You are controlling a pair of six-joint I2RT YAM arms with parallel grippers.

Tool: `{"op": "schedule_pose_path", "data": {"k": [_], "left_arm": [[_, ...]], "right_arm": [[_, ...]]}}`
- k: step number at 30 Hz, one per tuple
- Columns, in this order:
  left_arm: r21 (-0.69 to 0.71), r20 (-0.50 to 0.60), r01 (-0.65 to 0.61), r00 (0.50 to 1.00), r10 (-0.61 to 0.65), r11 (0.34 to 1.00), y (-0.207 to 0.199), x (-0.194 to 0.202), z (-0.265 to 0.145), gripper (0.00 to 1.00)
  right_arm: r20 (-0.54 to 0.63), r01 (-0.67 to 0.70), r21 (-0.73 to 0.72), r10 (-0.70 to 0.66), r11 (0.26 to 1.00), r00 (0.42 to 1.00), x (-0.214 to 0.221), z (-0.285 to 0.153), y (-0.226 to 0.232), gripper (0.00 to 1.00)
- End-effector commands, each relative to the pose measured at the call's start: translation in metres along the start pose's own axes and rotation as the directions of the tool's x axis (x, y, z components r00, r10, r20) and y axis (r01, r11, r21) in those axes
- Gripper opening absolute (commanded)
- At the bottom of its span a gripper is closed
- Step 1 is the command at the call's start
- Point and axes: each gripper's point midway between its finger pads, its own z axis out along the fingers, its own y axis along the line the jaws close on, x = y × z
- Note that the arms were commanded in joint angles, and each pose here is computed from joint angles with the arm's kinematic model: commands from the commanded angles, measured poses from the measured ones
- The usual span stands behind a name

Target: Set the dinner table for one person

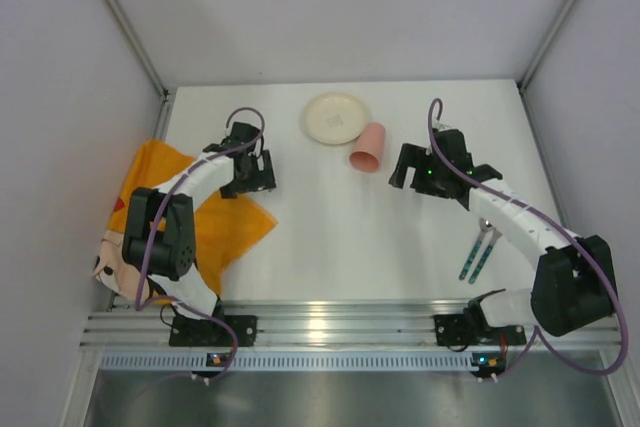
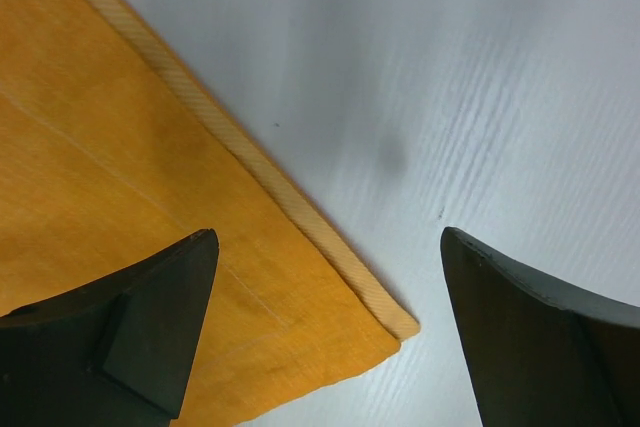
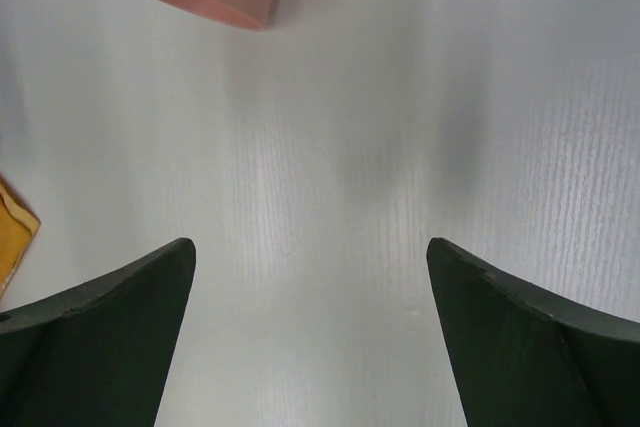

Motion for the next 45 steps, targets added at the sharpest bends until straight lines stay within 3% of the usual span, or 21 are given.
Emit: {"op": "schedule_pose_path", "data": {"k": [1,7,12,13,15,16,23,27,31,34,35,38,39,40,41,42,43,45], "left_arm": [[-0.002,-0.065,-0.037,0.997,0.037,0.999,-0.009,0.021,0.005,0.98],[-0.04,-0.186,-0.062,0.981,0.054,0.997,-0.01,0.05,0.02,0.91],[-0.032,-0.225,-0.079,0.972,0.07,0.996,-0.013,0.065,0.022,0.81],[-0.03,-0.234,-0.084,0.969,0.075,0.996,-0.014,0.069,0.022,0.67],[-0.023,-0.251,-0.087,0.965,0.079,0.996,-0.016,0.074,0.023,0.49],[-0.022,-0.259,-0.091,0.962,0.082,0.996,-0.018,0.077,0.023,0.32],[0.009,-0.296,-0.103,0.95,0.101,0.995,-0.031,0.094,0.023,0.0],[0.072,-0.319,-0.057,0.945,0.077,0.996,-0.059,0.095,0.026,0.0],[0.21,-0.336,0.046,0.941,0.028,0.977,-0.12,0.082,0.024,0.0],[0.335,-0.405,0.18,0.914,-0.031,0.925,-0.174,0.077,0.022,0.0],[0.398,-0.43,0.258,0.9,-0.069,0.88,-0.2,0.07,0.016,0.0],[0.495,-0.438,0.343,0.892,-0.111,0.799,-0.252,0.05,0.004,0.0],[0.579,-0.414,0.332,0.907,-0.083,0.745,-0.28,0.036,-0.007,0.0],[0.616,-0.406,0.331,0.911,-0.071,0.715,-0.295,0.029,-0.015,0.08],[0.633,-0.413,0.344,0.908,-0.073,0.693,-0.306,0.024,-0.018,0.25],[0.711,-0.376,0.322,0.925,-0.05,0.626,-0.327,0.008,-0.038,0.46],[0.734,-0.359,0.319,0.932,-0.057,0.599,-0.333,-0.001,-0.046,0.98],[0.802,-0.308,0.306,0.948,-0.085,0.513,-0.341,-0.025,-0.075,0.98]], "right_arm": [[0.032,0.022,0.013,-0.023,1.0,0.999,-0.001,-0.011,-0.002,1.0],[0.044,0.031,0.053,-0.033,0.998,0.998,-0.001,-0.012,-0.012,1.0],[0.047,0.04,0.08,-0.043,0.996,0.998,0.0,-0.012,-0.019,1.0],[0.044,0.042,0.085,-0.046,0.995,0.998,0.002,-0.012,-0.02,1.0],[0.04,0.044,0.098,-0.049,0.994,0.998,0.004,-0.012,-0.024,1.0],[0.038,0.042,0.104,-0.047,0.994,0.998,0.006,-0.011,-0.027,1.0],[0.034,0.057,0.147,-0.063,0.987,0.997,0.009,-0.013,-0.041,1.0],[0.034,0.06,0.162,-0.066,0.985,0.997,0.009,-0.014,-0.047,1.0],[0.04,0.071,0.191,-0.08,0.979,0.996,0.006,-0.018,-0.053,1.0],[0.048,0.078,0.209,-0.09,0.975,0.995,0.001,-0.021,-0.056,1.0],[0.048,0.08,0.213,-0.092,0.974,0.995,0.001,-0.022,-0.057,1.0],[0.057,0.085,0.212,-0.099,0.974,0.993,-0.004,-0.025,-0.055,1.0],[0.061,0.084,0.214,-0.1,0.973,0.993,-0.006,-0.025,-0.055,1.0],[0.064,0.083,0.211,-0.098,0.974,0.993,-0.008,-0.026,-0.053,1.0],[0.069,0.081,0.206,-0.097,0.975,0.993,-0.01,-0.027,-0.051,1.0],[0.068,0.078,0.191,-0.093,0.978,0.993,-0.011,-0.027,-0.048,1.0],[0.069,0.074,0.175,-0.088,0.982,0.994,-0.014,-0.028,-0.043,1.0],[0.041,0.076,0.098,-0.08,0.992,0.996,-0.011,-0.026,-0.028,1.0]]}}
